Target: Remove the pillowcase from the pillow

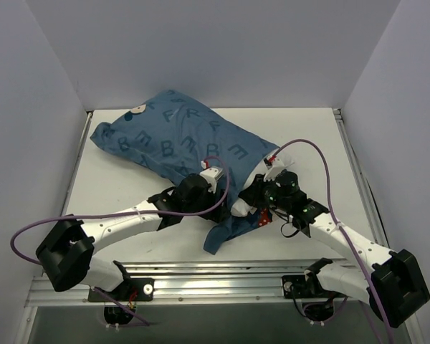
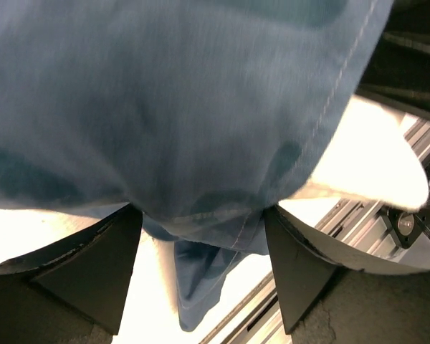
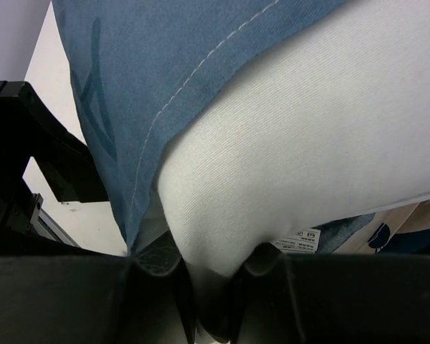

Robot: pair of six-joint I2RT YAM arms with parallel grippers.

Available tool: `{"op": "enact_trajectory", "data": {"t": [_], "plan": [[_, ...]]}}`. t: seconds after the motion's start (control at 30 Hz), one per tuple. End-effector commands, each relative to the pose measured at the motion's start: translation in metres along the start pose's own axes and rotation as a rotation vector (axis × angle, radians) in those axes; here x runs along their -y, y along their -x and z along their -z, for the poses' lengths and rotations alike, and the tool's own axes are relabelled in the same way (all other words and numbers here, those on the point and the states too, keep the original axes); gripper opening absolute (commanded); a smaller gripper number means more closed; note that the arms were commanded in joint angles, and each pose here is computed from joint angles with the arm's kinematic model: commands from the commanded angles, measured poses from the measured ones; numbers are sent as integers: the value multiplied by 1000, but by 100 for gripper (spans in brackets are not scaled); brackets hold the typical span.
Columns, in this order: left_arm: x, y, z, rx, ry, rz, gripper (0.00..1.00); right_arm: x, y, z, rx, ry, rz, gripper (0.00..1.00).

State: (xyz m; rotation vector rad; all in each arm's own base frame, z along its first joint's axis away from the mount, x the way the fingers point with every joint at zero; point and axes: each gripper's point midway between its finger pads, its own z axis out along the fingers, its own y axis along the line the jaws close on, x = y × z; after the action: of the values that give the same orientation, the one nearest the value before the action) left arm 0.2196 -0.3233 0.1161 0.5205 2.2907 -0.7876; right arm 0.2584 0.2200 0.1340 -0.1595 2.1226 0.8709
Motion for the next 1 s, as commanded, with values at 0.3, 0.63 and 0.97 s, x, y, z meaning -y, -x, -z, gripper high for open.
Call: {"op": "enact_trajectory", "data": {"t": [0.3, 0.63, 0.97], "plan": [[-19, 34, -6, 66, 148, -40, 2, -37, 46, 19, 127, 75, 74, 0], [-191, 52, 46, 140, 792, 290, 2, -79, 62, 88, 105, 169, 104, 0], [-264, 59, 48, 246, 992, 536, 6, -134, 92, 154, 184, 346, 137, 0]]}}
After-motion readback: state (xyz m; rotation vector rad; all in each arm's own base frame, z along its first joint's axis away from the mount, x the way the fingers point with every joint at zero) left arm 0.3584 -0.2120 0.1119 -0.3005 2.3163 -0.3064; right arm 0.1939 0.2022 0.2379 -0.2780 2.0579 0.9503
